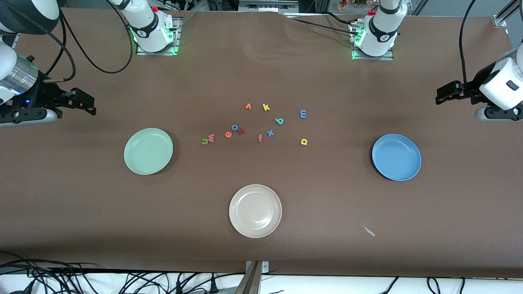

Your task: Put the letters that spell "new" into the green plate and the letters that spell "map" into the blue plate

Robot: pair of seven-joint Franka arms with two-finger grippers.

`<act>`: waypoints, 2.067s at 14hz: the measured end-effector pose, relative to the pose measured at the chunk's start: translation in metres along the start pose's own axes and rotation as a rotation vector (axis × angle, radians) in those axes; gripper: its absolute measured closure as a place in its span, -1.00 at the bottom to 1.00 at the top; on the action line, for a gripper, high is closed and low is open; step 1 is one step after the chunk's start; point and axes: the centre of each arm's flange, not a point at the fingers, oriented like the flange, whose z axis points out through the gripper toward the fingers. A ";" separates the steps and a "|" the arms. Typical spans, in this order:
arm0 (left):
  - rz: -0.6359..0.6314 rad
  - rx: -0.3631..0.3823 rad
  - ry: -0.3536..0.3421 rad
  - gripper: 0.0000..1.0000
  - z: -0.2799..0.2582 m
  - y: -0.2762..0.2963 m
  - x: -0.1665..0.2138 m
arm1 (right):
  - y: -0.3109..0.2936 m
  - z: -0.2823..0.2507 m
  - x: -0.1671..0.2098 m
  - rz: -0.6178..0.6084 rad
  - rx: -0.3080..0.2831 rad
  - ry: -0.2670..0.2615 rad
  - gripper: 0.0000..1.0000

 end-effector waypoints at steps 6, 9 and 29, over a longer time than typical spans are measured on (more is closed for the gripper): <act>0.001 0.000 0.000 -1.00 0.000 0.000 0.000 | 0.000 0.003 0.000 0.001 0.000 0.003 -1.00; 0.005 0.001 0.000 -1.00 0.000 0.002 0.000 | -0.001 0.000 0.000 0.004 0.000 0.011 -1.00; 0.254 -0.066 0.034 -0.97 0.283 0.303 0.020 | -0.098 0.101 0.034 0.212 0.056 0.007 -1.00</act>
